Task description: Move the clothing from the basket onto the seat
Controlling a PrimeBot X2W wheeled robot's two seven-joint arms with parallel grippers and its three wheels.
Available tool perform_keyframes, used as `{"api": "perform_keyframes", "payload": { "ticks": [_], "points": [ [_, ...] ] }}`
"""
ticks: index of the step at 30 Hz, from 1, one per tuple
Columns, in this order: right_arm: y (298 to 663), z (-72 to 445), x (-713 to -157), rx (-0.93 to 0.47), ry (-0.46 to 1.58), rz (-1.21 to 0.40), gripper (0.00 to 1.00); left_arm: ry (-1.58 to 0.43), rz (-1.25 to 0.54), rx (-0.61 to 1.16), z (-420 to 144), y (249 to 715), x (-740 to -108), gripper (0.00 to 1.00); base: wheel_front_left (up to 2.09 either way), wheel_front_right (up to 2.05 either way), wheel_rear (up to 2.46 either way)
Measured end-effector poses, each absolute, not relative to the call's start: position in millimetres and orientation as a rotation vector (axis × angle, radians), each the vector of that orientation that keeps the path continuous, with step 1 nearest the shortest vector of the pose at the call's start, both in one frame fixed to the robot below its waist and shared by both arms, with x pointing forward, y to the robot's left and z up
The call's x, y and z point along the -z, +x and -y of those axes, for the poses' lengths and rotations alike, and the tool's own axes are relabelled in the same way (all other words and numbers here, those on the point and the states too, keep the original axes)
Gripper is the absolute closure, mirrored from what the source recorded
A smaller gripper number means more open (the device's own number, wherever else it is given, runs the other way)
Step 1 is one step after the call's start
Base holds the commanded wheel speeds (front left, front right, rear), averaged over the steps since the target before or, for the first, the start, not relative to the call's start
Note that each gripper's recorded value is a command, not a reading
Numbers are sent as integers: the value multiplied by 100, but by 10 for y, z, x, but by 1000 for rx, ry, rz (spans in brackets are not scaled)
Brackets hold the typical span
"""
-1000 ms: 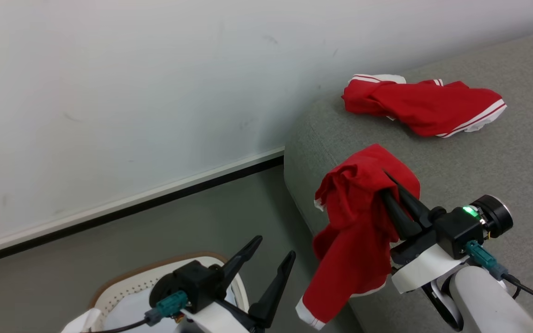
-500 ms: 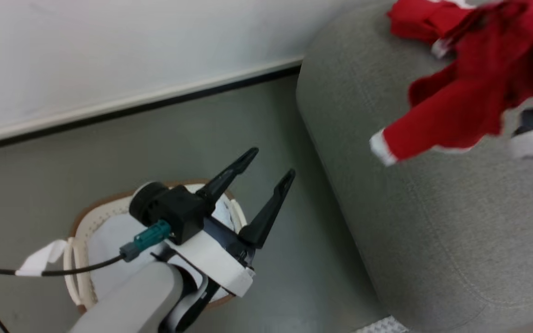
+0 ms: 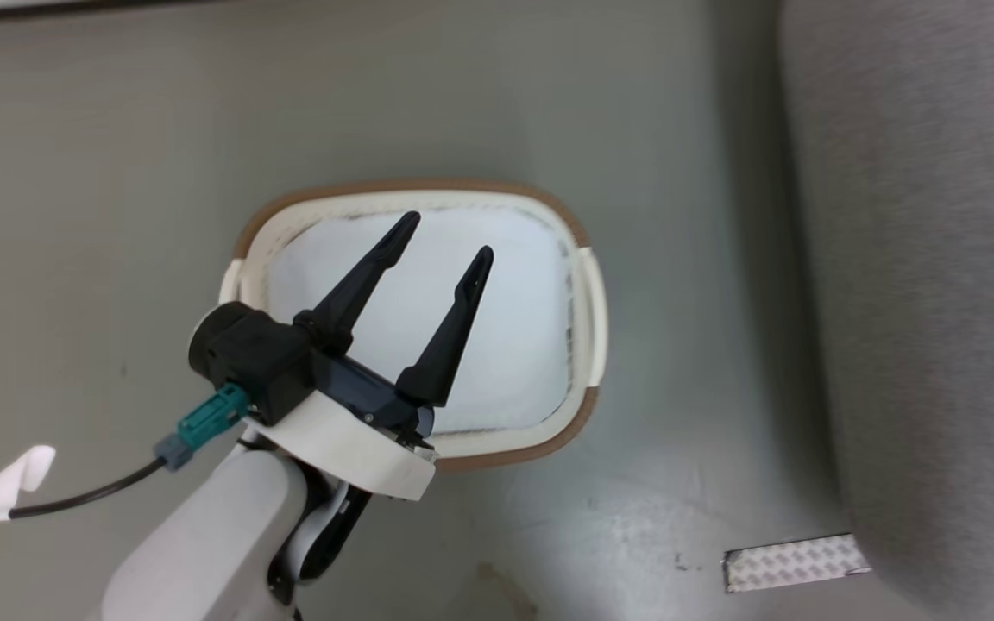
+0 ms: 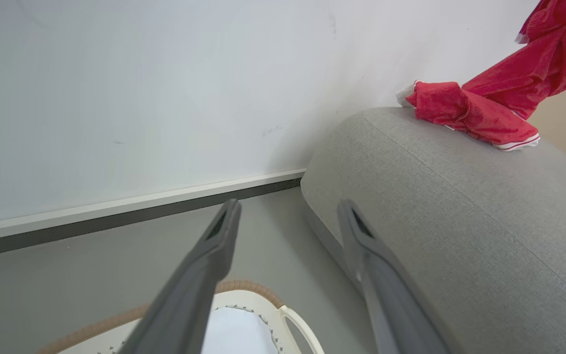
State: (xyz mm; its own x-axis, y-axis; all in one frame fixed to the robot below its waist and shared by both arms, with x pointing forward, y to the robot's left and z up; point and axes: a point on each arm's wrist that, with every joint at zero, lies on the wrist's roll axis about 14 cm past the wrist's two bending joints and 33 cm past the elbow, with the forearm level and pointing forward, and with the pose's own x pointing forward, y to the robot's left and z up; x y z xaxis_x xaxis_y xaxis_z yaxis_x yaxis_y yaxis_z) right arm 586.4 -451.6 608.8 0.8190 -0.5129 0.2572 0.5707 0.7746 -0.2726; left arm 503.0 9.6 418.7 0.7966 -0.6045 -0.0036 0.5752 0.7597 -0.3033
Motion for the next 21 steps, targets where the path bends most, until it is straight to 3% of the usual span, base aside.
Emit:
{"api": "perform_keyframes", "payload": {
  "ticks": [6, 7, 10, 21],
  "points": [
    [5998, 4392, -4730, 631, -280, -74, 100, -277, -150, 569, -363, 5061, -3865, 0, 0, 0, 0],
    [5989, 4362, -4559, 633, -269, -98, 95, -272, -156, 562, -397, 5063, -3827, 0, 0, 0, 0],
    [5980, 4242, -4225, 619, -264, -150, 0, -253, -155, 543, -491, 5084, -3790, 0, 0, 0, 0],
    [5690, 3711, -4471, 461, -294, -125, 0, -264, -46, 550, -403, 4973, -4356, 0, 0, 0, 0]
  ]
}}
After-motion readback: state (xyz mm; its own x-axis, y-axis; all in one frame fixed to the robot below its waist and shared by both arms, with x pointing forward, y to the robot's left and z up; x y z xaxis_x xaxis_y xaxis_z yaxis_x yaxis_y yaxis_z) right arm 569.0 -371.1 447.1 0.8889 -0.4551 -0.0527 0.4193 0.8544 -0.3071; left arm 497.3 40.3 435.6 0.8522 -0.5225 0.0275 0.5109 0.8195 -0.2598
